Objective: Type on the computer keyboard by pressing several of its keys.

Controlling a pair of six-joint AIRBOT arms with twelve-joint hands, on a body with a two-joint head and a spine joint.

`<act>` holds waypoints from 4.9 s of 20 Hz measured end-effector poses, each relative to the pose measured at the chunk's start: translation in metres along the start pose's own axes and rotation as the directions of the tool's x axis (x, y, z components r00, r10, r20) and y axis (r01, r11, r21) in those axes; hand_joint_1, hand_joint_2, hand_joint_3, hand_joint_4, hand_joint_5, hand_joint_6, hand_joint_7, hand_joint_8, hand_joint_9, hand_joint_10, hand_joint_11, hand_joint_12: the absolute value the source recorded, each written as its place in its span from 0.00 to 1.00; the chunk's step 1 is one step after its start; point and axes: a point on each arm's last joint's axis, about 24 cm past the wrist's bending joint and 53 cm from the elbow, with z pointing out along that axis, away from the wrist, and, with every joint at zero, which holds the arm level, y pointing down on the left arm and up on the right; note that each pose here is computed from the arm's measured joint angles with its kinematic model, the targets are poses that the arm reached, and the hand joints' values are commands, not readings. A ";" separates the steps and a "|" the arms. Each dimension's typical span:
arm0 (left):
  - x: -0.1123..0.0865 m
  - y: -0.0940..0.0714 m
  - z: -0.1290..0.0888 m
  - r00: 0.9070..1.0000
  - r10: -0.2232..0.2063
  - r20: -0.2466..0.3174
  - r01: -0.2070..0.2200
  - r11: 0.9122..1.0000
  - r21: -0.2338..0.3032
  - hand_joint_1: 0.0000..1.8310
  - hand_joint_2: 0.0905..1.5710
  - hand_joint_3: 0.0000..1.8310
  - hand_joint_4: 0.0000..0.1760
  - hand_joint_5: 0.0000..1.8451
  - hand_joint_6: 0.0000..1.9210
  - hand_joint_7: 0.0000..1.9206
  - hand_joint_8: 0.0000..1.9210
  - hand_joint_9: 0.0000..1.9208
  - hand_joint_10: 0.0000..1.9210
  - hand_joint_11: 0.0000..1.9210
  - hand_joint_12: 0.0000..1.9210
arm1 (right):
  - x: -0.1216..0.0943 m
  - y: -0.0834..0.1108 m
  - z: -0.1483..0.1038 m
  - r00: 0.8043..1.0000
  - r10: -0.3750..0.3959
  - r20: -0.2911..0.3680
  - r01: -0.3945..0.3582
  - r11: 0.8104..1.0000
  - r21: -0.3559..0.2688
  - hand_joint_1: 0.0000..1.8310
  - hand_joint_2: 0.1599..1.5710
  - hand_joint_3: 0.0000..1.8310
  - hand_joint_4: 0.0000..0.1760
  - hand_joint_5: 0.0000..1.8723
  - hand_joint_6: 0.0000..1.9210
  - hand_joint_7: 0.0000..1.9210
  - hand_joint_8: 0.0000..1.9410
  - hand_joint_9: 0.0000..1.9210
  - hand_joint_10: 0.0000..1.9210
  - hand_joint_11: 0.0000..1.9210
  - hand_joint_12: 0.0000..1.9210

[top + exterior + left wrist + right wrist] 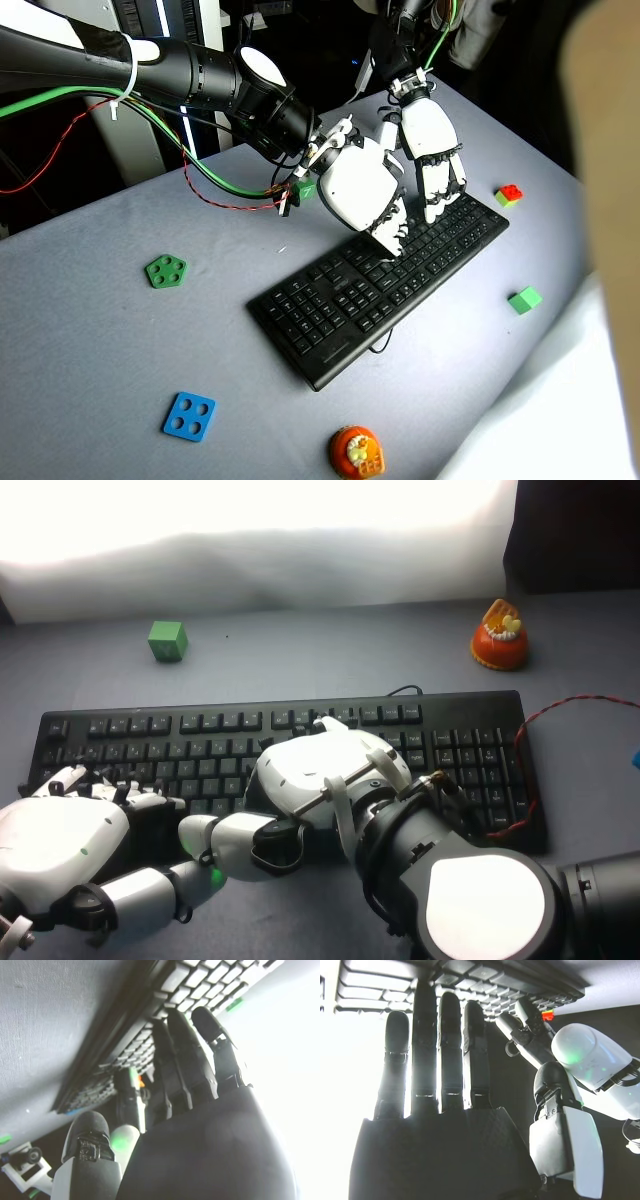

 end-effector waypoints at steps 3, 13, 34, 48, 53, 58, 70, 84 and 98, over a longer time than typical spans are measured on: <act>-0.002 -0.001 0.000 1.000 -0.007 0.026 0.007 1.000 0.006 0.00 0.77 0.00 0.00 0.24 0.00 0.25 0.01 0.18 0.01 0.00 0.38 | -0.002 0.000 0.000 1.000 -0.003 0.008 0.003 1.000 -0.001 0.00 0.72 0.00 0.00 0.29 0.00 0.35 0.00 0.32 0.03 0.00 0.66; -0.003 0.001 0.001 0.999 -0.002 0.047 0.002 1.000 0.009 0.00 0.78 0.00 0.00 0.32 0.02 0.28 0.01 0.18 0.01 0.00 0.28 | -0.003 0.000 0.000 1.000 -0.003 0.011 0.003 1.000 0.001 0.03 0.72 0.00 0.00 0.35 0.02 0.40 0.02 0.37 0.04 0.00 0.61; -0.007 0.002 0.007 0.998 0.010 0.064 -0.010 1.000 0.006 0.00 0.77 0.00 0.14 0.15 0.00 0.18 0.00 0.21 0.01 0.00 0.64 | -0.008 -0.002 -0.001 1.000 -0.006 0.010 0.006 1.000 -0.001 0.00 0.72 0.00 0.00 0.29 0.00 0.35 0.00 0.35 0.03 0.00 0.75; -0.039 0.004 0.012 0.962 0.214 0.172 -0.208 0.977 -0.053 0.02 0.77 0.00 0.15 0.15 0.00 0.20 0.00 0.21 0.01 0.00 0.62 | -0.057 -0.016 -0.016 0.997 -0.022 0.076 0.020 1.000 0.022 0.00 0.72 0.00 0.00 0.28 0.00 0.33 0.00 0.34 0.02 0.00 0.75; -0.038 0.007 0.014 0.949 0.234 0.212 -0.225 0.972 -0.067 0.17 0.74 0.00 0.21 0.10 0.00 0.18 0.00 0.21 0.00 0.00 0.60 | -0.063 -0.018 -0.024 0.997 -0.026 0.078 0.024 0.999 0.020 0.00 0.72 0.00 0.00 0.29 0.01 0.33 0.00 0.34 0.02 0.00 0.75; -0.031 0.007 0.017 0.947 0.224 0.230 -0.214 0.975 -0.066 0.20 0.74 0.00 0.25 0.09 0.01 0.17 0.00 0.19 0.00 0.00 0.59 | -0.073 -0.024 -0.029 0.995 -0.043 0.086 0.041 0.999 0.027 0.00 0.72 0.00 0.00 0.29 0.01 0.33 0.00 0.35 0.02 0.00 0.75; -0.038 0.014 0.025 0.931 0.240 0.274 -0.227 0.971 -0.077 0.28 0.73 0.00 0.23 0.09 0.00 0.17 0.00 0.19 0.00 0.00 0.59 | -0.079 -0.026 -0.039 0.995 -0.055 0.082 0.053 0.998 0.023 0.01 0.72 0.00 0.00 0.29 0.01 0.33 0.00 0.34 0.02 0.00 0.75; -0.039 0.000 0.025 0.924 0.222 0.312 -0.223 0.974 -0.032 0.58 0.64 0.00 0.20 0.10 0.00 0.12 0.00 0.17 0.00 0.00 0.58 | -0.093 -0.022 -0.040 0.991 -0.087 0.100 0.086 0.996 0.012 0.01 0.73 0.00 0.00 0.29 0.00 0.32 0.00 0.34 0.02 0.00 0.74; -0.033 0.008 0.025 0.965 0.144 0.221 -0.137 0.990 -0.045 0.00 0.66 0.00 0.19 0.12 0.01 0.18 0.00 0.20 0.01 0.00 0.61 | -0.100 -0.023 -0.046 0.989 -0.107 0.103 0.106 0.994 0.009 0.01 0.73 0.00 0.00 0.29 0.00 0.33 0.00 0.35 0.02 0.00 0.76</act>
